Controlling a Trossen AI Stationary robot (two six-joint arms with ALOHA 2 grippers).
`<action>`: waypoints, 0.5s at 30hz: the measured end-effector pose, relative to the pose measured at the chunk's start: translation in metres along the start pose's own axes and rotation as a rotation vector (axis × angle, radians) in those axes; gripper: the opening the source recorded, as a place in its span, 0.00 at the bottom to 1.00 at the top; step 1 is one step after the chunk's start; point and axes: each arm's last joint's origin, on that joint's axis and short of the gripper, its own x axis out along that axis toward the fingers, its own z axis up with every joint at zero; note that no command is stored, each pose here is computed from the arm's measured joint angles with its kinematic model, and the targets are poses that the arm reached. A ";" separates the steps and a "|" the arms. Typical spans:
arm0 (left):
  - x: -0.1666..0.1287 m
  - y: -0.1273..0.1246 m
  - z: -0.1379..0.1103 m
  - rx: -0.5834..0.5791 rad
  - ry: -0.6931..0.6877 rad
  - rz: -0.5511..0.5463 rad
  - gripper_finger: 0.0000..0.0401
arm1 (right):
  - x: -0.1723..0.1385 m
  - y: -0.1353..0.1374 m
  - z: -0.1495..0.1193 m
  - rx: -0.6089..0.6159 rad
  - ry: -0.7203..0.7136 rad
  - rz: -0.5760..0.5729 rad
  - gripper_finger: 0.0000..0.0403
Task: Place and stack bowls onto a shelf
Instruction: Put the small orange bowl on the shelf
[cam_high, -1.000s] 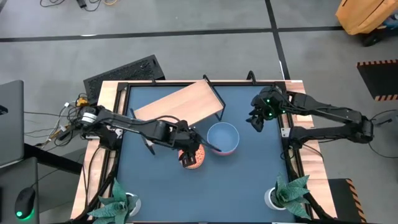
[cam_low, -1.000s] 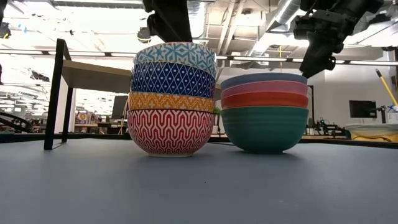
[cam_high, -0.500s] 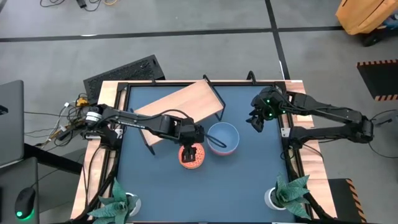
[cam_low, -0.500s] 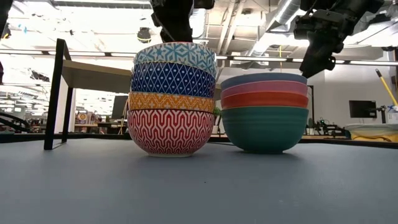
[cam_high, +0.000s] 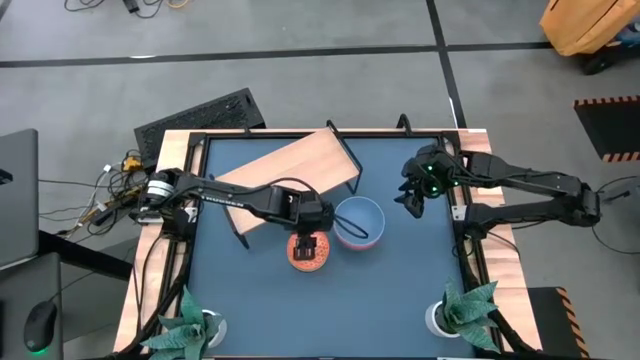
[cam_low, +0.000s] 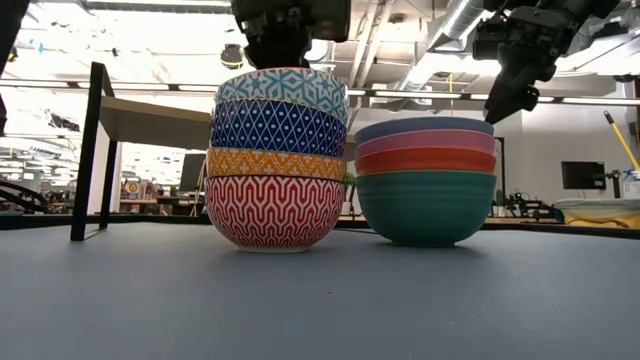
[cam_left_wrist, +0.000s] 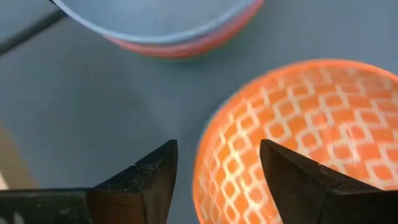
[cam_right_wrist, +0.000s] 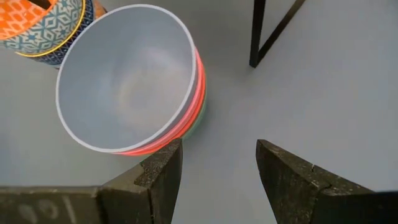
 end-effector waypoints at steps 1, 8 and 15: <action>0.000 0.000 0.000 -0.001 -0.003 0.001 0.50 | 0.000 0.000 0.000 -0.001 0.000 0.001 0.57; 0.003 0.007 0.000 -0.019 0.013 -0.030 0.28 | 0.000 0.000 0.000 0.000 0.000 -0.001 0.57; 0.020 0.006 -0.003 -0.017 0.081 -0.034 0.07 | 0.000 0.000 0.000 -0.001 0.001 -0.001 0.57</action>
